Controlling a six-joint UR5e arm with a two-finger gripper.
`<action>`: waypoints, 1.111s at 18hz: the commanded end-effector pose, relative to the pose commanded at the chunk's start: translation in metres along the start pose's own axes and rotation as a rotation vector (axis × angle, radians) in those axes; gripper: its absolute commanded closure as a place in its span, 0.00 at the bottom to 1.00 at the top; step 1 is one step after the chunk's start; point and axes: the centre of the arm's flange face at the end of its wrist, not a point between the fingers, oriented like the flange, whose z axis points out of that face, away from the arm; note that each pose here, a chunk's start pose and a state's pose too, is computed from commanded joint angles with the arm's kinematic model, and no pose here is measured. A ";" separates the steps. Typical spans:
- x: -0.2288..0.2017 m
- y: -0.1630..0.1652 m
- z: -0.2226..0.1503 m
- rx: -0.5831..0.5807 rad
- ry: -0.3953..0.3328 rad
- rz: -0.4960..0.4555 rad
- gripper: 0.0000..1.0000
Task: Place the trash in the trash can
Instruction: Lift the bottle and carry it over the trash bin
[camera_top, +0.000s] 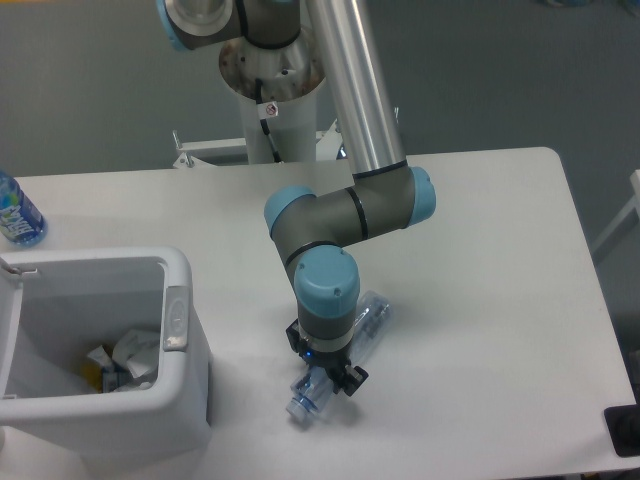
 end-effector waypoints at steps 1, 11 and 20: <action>-0.005 -0.004 -0.014 0.017 -0.022 -0.016 0.45; -0.082 -0.028 -0.245 0.469 -0.275 -0.520 0.45; -0.011 -0.074 -0.361 0.694 -0.272 -0.709 0.45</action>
